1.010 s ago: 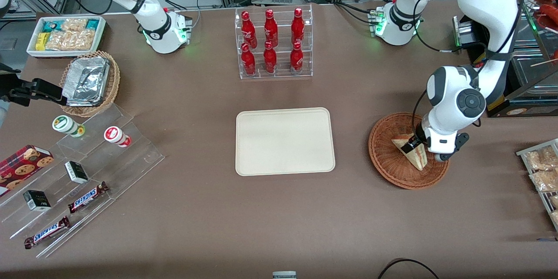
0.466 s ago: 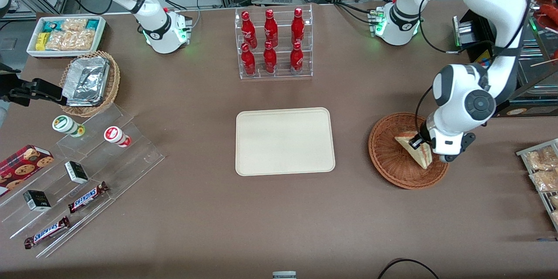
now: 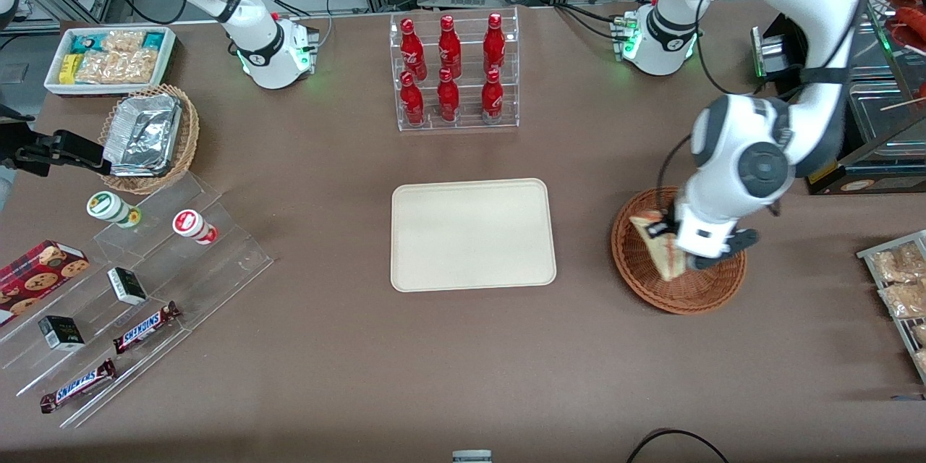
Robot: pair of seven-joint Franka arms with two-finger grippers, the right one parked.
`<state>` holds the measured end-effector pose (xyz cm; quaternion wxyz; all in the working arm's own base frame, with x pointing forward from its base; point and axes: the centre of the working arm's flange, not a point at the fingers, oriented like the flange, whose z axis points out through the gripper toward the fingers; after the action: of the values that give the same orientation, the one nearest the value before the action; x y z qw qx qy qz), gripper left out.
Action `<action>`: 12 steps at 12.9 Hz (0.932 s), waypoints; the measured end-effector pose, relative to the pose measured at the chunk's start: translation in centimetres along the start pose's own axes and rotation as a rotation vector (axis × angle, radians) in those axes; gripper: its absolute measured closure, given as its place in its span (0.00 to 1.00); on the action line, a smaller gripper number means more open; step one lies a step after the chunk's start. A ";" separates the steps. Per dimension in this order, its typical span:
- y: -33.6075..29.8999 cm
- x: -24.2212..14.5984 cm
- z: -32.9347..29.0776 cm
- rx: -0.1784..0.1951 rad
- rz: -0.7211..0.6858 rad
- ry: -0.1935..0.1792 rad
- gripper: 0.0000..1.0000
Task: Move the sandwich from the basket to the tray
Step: 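Lift the sandwich and carry it with the left gripper over the tray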
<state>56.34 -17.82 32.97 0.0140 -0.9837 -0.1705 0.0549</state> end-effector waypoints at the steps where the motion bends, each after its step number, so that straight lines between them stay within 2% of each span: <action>1: 2.6 -1.6 0.2 0.002 0.051 0.002 0.82; 5: 11.7 -6.2 1.0 -0.006 0.193 0.013 0.82; 12: 25.8 -13.5 5.8 -0.024 0.163 0.012 0.82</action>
<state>51.66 -46.56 27.43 -0.0014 -0.9947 -0.0904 0.0480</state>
